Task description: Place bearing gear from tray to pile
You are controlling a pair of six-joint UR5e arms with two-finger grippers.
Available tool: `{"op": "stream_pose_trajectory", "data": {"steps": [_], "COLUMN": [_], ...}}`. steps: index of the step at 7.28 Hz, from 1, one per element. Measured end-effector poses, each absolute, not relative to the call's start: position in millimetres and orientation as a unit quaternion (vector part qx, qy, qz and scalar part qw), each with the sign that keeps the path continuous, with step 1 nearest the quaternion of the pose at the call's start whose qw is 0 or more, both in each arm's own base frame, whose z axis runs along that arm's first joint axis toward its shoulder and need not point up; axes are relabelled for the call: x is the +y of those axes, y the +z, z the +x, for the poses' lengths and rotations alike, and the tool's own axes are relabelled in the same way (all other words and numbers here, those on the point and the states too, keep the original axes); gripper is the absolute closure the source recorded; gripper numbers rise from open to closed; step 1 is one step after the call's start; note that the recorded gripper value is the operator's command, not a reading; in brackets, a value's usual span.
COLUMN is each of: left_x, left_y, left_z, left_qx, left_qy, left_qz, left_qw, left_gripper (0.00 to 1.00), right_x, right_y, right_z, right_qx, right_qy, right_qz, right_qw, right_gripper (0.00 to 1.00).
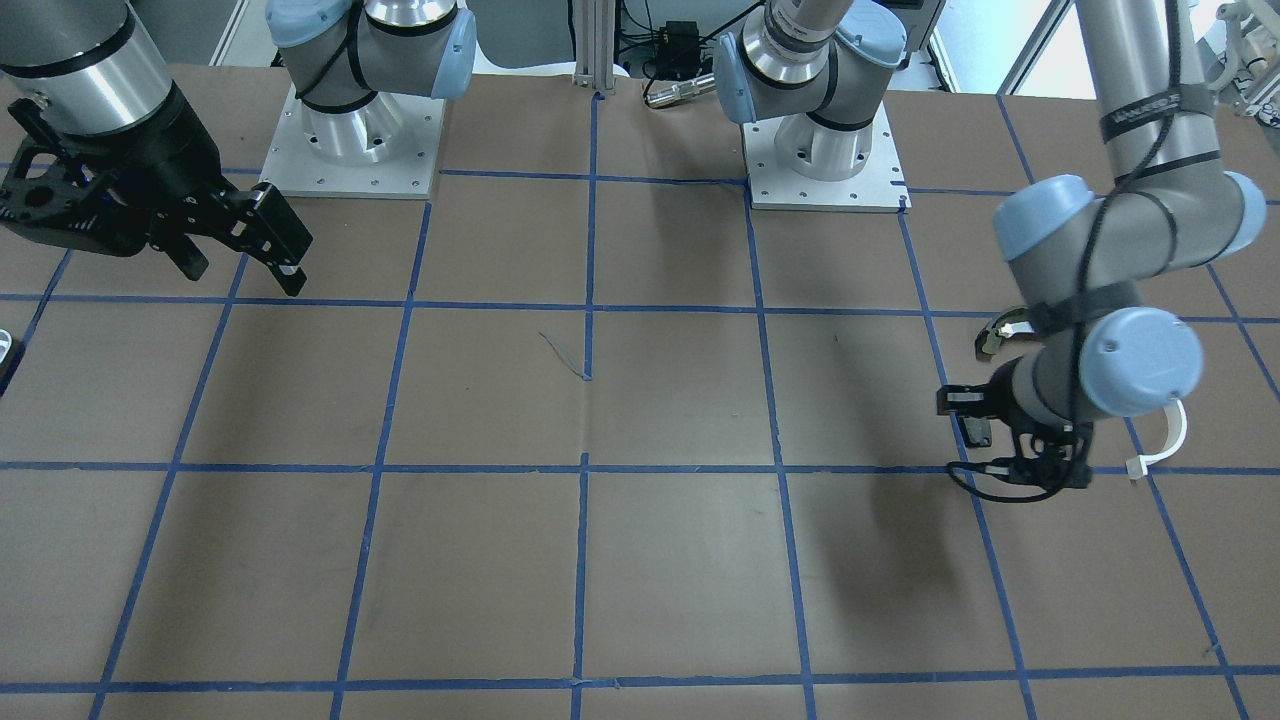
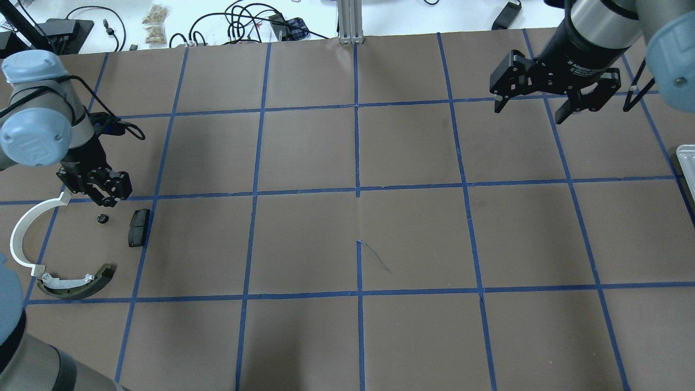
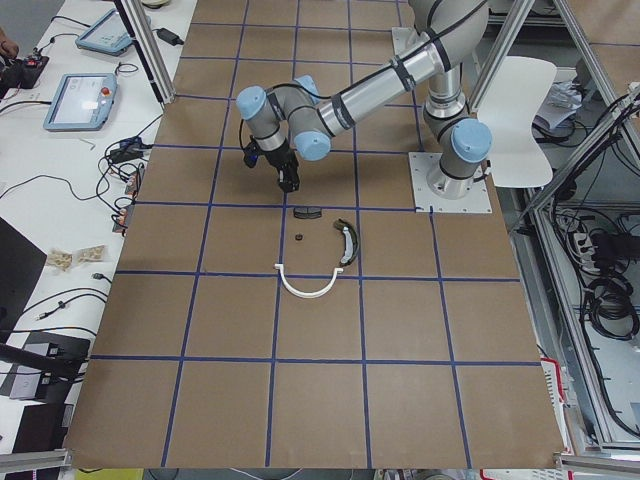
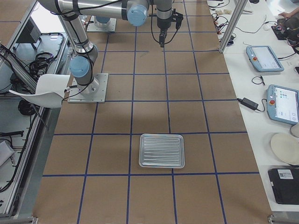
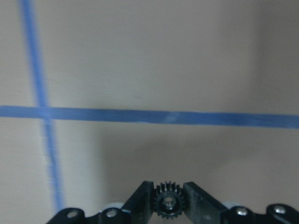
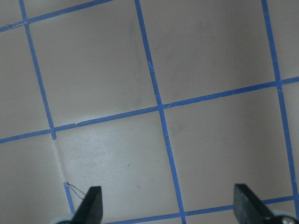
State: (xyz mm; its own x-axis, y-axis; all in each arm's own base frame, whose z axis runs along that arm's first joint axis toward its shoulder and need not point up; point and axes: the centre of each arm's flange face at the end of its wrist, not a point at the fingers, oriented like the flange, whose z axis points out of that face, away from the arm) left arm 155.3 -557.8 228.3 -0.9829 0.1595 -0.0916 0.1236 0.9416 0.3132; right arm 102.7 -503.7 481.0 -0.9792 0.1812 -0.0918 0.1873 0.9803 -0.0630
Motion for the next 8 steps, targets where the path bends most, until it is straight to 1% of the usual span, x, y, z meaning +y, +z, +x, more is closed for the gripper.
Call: {"op": "stream_pose_trajectory", "data": {"steps": [3, 4, 6, 8], "left_x": [-542.2, -540.5, -541.2, -545.2], "left_y": [198.1, 192.3, 192.4, 212.2], "left_z": [215.3, 224.3, 230.3, 219.8], "left_qx": [0.986, 0.985, 0.986, 0.986], "left_qy": [0.105, 0.100, 0.095, 0.090], "left_qz": [0.102, 0.108, 0.110, 0.107], "left_qw": [0.081, 0.085, 0.086, 0.086], "left_gripper": [1.00, 0.01, 0.00, 0.00], "right_x": [-508.9, -511.2, -519.6, -523.6], "right_y": [481.1, 483.4, 484.6, 482.0], "right_z": [123.5, 124.8, 128.4, 131.3], "right_qx": [0.996, 0.996, 0.994, 0.994], "right_qy": [-0.042, -0.050, -0.071, -0.076], "right_qz": [0.070, 0.068, 0.066, 0.063], "right_qw": [0.021, 0.023, 0.041, 0.056], "right_gripper": [0.00, 0.00, 0.00, 0.00]}}
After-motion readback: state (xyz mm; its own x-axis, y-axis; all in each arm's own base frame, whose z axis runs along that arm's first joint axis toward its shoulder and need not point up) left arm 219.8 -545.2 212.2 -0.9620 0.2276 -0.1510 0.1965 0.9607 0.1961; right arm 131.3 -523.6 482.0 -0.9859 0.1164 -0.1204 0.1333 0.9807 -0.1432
